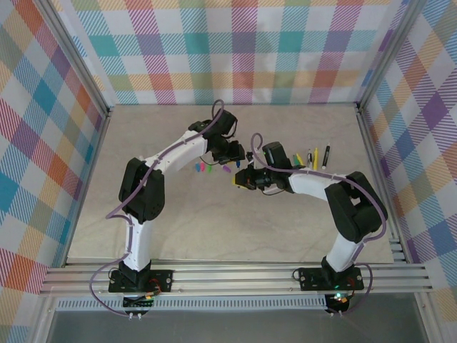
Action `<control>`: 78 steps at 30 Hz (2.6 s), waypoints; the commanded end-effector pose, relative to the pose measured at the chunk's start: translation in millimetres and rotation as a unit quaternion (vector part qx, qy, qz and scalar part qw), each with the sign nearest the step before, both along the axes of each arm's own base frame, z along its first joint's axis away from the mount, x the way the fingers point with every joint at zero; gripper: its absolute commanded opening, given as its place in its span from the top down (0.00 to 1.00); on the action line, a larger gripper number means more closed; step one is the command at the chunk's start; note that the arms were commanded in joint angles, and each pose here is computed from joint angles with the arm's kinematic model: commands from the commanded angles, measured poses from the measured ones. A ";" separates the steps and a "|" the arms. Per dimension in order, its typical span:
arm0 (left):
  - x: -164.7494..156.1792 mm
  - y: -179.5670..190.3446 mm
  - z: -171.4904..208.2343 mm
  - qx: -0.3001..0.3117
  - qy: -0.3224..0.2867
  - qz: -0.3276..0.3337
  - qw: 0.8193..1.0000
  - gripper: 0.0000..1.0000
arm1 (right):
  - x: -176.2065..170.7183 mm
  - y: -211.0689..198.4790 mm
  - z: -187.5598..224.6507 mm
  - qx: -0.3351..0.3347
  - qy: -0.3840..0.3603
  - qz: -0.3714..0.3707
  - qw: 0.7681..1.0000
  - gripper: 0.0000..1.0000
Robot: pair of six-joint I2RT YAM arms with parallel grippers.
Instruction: Open the pen caps
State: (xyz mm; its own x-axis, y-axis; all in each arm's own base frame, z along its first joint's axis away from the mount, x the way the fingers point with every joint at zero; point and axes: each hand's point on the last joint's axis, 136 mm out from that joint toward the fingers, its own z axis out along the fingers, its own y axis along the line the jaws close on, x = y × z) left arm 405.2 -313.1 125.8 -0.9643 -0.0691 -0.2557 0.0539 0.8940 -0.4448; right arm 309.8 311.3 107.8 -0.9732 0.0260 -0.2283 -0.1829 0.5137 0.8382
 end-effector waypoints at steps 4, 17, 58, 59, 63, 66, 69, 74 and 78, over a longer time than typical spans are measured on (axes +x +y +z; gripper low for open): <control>-1.7 -9.7 1.9 0.005 -0.005 0.000 1.000 0.65 | 12.6 3.5 22.4 0.008 -0.043 -0.011 0.999 1.00; -3.9 -9.9 -8.3 0.018 0.005 0.000 1.000 0.90 | 30.3 1.8 26.1 0.001 -0.050 -0.052 0.997 1.00; 28.4 23.7 -87.5 0.127 0.061 0.058 0.988 1.00 | 81.5 -165.8 -53.1 -0.414 0.026 -0.115 0.902 1.00; 28.8 24.4 -88.0 0.130 0.061 0.057 0.988 1.00 | 82.3 -169.8 -57.2 -0.426 0.030 -0.116 0.897 1.00; 32.5 27.9 -83.1 0.143 0.052 0.057 0.987 0.93 | 82.8 -182.8 -74.0 -0.458 0.052 -0.116 0.880 0.94; 33.2 33.2 -81.8 0.158 0.047 0.056 0.985 0.81 | 81.9 -189.9 -80.8 -0.476 0.059 -0.119 0.870 0.88; 34.4 37.7 -78.3 0.170 0.040 0.056 0.983 0.78 | 80.8 -197.9 -85.8 -0.497 0.065 -0.120 0.857 0.85; 35.1 42.6 -70.0 0.181 0.029 0.052 0.982 0.73 | 79.9 -205.0 -84.9 -0.514 0.066 -0.127 0.846 0.73; 36.0 46.3 -62.0 0.189 0.016 0.051 0.981 0.68 | 81.0 -205.2 -76.2 -0.510 0.060 -0.134 0.847 0.68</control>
State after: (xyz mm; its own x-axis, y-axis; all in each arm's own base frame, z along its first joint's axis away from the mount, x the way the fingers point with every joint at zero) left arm 439.4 -271.7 40.0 -0.9737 -0.0937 -0.2077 -0.0738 0.9921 -0.1018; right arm 391.1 113.7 22.1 -0.9829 0.0892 -0.1609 0.0965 0.9946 -0.0382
